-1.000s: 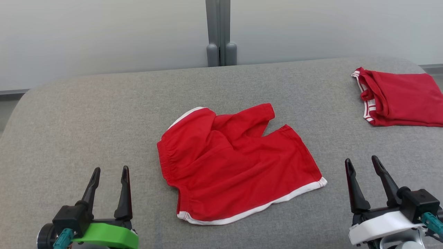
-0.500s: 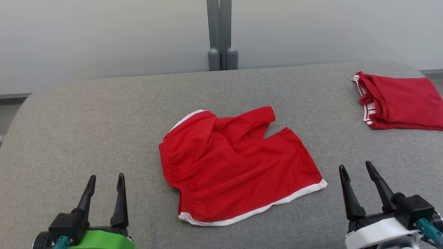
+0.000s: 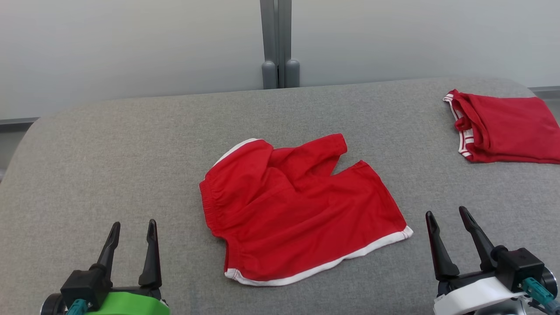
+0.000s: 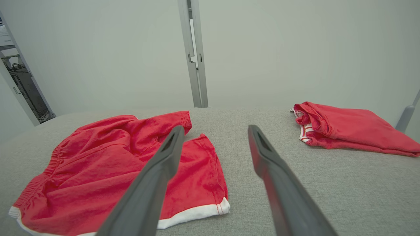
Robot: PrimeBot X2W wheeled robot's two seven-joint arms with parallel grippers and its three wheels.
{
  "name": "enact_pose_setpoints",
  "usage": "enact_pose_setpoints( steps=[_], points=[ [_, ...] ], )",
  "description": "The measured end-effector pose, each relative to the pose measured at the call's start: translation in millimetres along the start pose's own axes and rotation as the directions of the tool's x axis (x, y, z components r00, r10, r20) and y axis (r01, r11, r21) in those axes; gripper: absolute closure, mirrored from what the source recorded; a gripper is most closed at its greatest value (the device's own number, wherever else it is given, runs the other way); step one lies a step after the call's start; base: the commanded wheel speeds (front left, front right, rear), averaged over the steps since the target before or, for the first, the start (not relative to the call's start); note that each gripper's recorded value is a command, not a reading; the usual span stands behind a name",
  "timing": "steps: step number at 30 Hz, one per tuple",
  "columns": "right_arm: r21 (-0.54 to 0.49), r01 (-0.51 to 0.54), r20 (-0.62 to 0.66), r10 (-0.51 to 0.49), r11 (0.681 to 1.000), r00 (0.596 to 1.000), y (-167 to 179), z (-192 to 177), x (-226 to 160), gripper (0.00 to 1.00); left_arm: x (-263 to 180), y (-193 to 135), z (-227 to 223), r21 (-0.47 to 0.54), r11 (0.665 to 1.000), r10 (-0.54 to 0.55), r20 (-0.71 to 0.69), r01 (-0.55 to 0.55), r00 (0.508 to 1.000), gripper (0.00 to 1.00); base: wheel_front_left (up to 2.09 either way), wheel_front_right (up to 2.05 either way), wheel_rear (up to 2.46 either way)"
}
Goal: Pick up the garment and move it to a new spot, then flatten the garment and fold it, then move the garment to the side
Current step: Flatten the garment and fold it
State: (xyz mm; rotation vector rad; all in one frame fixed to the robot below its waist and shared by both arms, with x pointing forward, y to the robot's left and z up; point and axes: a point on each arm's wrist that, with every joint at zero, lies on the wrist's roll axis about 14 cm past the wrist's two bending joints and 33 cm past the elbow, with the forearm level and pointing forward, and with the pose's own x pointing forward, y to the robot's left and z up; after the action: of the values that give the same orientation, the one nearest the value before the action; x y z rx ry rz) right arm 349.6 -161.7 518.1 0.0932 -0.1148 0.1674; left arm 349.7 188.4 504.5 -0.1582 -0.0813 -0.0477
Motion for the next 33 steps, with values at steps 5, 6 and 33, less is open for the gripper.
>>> enact_pose_setpoints(
  steps=[5,6,33],
  points=[
    [0.0,-0.001,-0.012,0.001,1.0,1.0,1,-4,1,0.0,0,-2,-3,0.001,1.0,-0.004,-0.008,0.004,1.0,0.0,0.0,0.0,0.0],
    [0.0,-0.001,-0.013,0.001,1.0,1.0,1,-5,2,0.0,0,-3,-4,0.001,1.0,-0.009,-0.013,0.009,1.0,0.0,0.0,0.0,0.0],
    [0.024,0.035,-0.417,-0.022,0.999,0.909,-13,-133,28,0.0,-24,-96,-130,-0.085,0.938,-0.339,-0.424,0.336,0.84,0.0,0.0,0.0,0.0]
  ],
)
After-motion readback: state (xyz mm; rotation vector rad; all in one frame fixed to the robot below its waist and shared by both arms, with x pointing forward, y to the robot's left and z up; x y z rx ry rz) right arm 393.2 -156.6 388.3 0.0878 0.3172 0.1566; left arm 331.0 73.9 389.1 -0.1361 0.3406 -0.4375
